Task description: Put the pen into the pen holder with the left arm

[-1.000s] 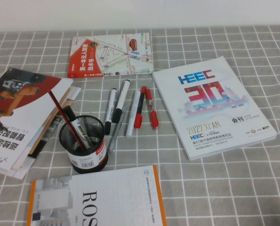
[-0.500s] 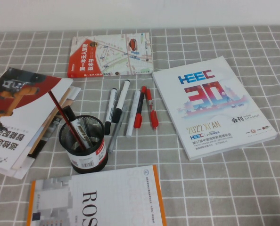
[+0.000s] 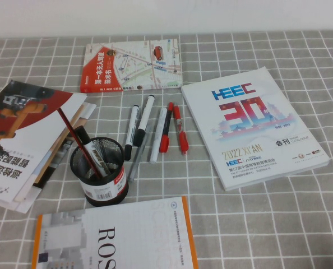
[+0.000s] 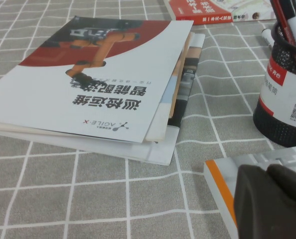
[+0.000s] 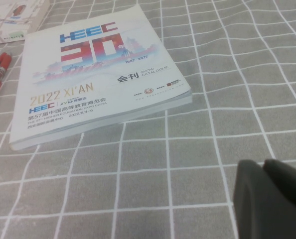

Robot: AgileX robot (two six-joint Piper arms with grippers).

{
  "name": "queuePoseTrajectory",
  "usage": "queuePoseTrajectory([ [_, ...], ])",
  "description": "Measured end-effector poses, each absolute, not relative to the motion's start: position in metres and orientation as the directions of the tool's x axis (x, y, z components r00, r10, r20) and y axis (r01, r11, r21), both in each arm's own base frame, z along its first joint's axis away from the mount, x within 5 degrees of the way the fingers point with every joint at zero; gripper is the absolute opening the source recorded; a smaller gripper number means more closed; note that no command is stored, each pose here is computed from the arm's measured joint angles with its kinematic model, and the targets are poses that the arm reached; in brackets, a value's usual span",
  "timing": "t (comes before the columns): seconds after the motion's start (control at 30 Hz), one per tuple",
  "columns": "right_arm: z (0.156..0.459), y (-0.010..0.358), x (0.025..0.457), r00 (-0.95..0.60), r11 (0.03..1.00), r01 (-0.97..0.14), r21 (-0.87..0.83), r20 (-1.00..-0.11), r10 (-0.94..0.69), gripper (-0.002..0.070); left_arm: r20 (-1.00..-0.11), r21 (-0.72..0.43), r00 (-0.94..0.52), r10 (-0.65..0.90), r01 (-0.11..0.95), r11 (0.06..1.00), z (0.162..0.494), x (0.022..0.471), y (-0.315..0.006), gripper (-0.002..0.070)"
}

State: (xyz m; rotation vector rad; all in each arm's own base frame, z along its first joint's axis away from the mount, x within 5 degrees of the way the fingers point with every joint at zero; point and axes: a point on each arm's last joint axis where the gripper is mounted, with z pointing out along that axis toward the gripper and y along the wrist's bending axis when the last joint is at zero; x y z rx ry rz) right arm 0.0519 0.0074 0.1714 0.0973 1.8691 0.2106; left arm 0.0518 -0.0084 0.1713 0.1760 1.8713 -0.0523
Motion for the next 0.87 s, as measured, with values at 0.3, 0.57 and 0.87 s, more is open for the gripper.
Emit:
queuePoseTrajectory([
  [0.3,0.1714,0.0074,0.0519,-0.304,0.98,-0.039,0.194,-0.937,0.173,-0.0015,-0.951,0.053,-0.293,0.095,0.148,0.988,0.1713,0.0518,-0.0084,0.0],
  [0.57,0.1714,0.0074,0.0519,-0.304,0.98,-0.039,0.194,-0.937,0.173,-0.0015,-0.951,0.053,-0.294,0.092,0.137,0.989,0.1713,0.0519,-0.0078,0.0],
  [0.87,0.1714,0.0074,0.0519,-0.304,0.98,-0.039,0.194,-0.937,0.173,-0.0015,-0.951,0.053,-0.295,0.09,0.133,0.99,0.1713,0.0519,-0.0076,0.0],
])
